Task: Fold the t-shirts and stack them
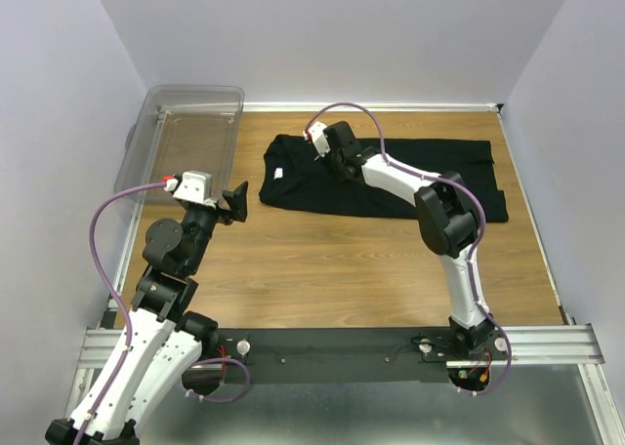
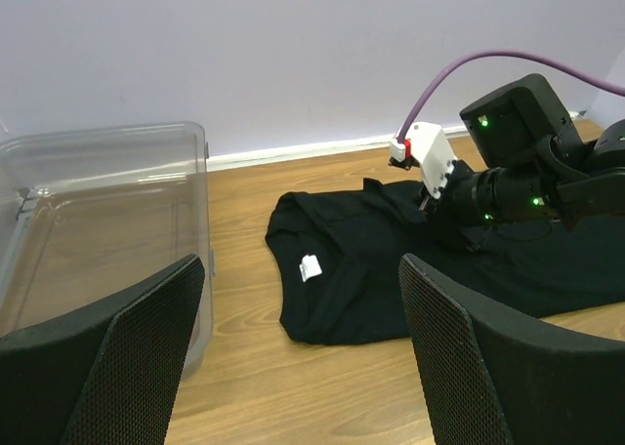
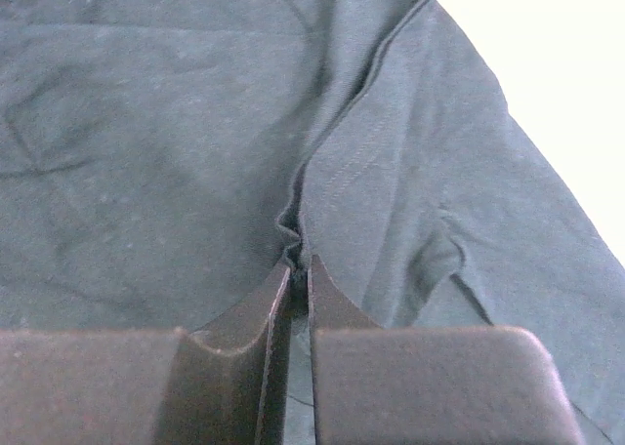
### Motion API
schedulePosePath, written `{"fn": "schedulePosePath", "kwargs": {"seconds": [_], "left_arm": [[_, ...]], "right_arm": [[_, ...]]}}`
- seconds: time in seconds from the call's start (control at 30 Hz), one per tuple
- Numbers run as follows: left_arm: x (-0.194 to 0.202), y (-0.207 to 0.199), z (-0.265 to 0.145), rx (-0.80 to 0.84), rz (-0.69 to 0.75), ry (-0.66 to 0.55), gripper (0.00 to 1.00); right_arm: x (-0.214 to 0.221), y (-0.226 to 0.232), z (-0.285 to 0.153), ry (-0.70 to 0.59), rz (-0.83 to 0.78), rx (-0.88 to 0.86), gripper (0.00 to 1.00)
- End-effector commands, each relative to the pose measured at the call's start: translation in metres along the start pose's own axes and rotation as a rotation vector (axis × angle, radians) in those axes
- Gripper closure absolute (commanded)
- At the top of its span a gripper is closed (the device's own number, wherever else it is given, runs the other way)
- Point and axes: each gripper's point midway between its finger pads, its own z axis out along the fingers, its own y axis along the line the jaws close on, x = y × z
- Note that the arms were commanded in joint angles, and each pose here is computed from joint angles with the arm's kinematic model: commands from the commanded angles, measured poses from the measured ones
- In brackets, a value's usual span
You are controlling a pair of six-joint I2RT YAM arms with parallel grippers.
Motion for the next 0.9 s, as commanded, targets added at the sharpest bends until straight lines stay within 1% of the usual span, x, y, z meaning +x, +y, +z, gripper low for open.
{"fn": "schedulePosePath", "kwargs": {"seconds": [0.0,0.07,0.1,0.17,0.2,0.27,0.33,0.37,0.4,0.43,0.47,0.5,0.53,0.57,0.6,0.63,0.7,0.73,0.77,0.8,0.83,0.87], "left_arm": [[0.000,0.003,-0.002,-0.020,-0.013,-0.004,0.12],[0.002,0.003,-0.001,-0.018,-0.010,0.001,0.12],[0.002,0.003,0.000,-0.016,-0.010,0.002,0.12],[0.002,0.001,0.000,-0.009,-0.010,0.004,0.12],[0.004,0.001,0.000,-0.008,-0.009,0.007,0.12],[0.003,0.001,0.000,-0.006,-0.009,0.006,0.12],[0.004,0.000,0.001,-0.002,-0.009,0.009,0.12],[0.004,0.000,0.001,0.000,-0.011,0.009,0.12],[0.005,-0.001,0.001,0.004,-0.014,0.011,0.12],[0.005,-0.003,0.001,0.012,-0.017,0.013,0.12],[0.006,-0.004,0.002,0.018,-0.018,0.013,0.12],[0.007,-0.006,0.003,0.025,-0.024,0.018,0.12],[0.008,-0.009,0.004,0.040,-0.041,0.022,0.12],[0.010,-0.011,0.006,0.049,-0.056,0.029,0.12],[0.011,-0.015,0.007,0.062,-0.078,0.034,0.12],[0.012,-0.023,0.008,0.086,-0.159,0.042,0.12],[0.027,-0.036,0.011,0.132,-0.267,0.083,0.12],[0.036,-0.045,0.011,0.165,-0.325,0.110,0.12],[0.057,-0.053,0.013,0.161,-0.465,0.169,0.12],[0.070,-0.057,0.014,0.161,-0.528,0.205,0.13],[0.084,-0.061,0.013,0.158,-0.585,0.250,0.14],[0.114,-0.065,0.013,0.122,-0.686,0.334,0.19]], "right_arm": [[-0.030,-0.034,-0.018,-0.065,0.032,0.126,0.85],[-0.036,-0.049,-0.027,-0.089,0.056,0.150,0.89],[-0.032,-0.062,-0.028,-0.084,0.076,0.168,0.90],[-0.031,-0.077,-0.031,-0.092,0.104,0.183,0.91],[-0.024,-0.091,-0.032,-0.085,0.127,0.198,0.91],[-0.017,-0.105,-0.031,-0.077,0.143,0.216,0.91],[-0.004,-0.135,-0.030,-0.065,0.192,0.262,0.91],[0.008,-0.157,-0.029,-0.050,0.222,0.299,0.91],[0.017,-0.167,-0.025,-0.035,0.239,0.319,0.90],[0.024,-0.179,-0.024,-0.029,0.262,0.340,0.68],[0.034,-0.197,-0.025,-0.021,0.288,0.364,0.53],[0.040,-0.201,-0.024,-0.010,0.288,0.366,0.44],[0.043,-0.203,-0.026,-0.011,0.290,0.361,0.32],[0.053,-0.204,-0.027,0.002,0.304,0.349,0.25],[0.052,-0.203,-0.030,-0.011,0.313,0.331,0.19],[0.041,-0.201,-0.041,-0.055,0.321,0.290,0.09],[0.046,-0.191,-0.050,-0.068,0.329,0.232,0.03],[0.031,-0.178,-0.066,-0.124,0.283,0.140,0.00],[0.042,-0.159,-0.070,-0.111,0.250,0.070,0.00],[0.030,-0.155,-0.082,-0.152,0.207,0.025,0.00],[0.044,-0.114,-0.088,-0.155,0.168,-0.149,0.00],[0.037,-0.106,-0.111,-0.207,0.058,-0.197,0.00]]}}
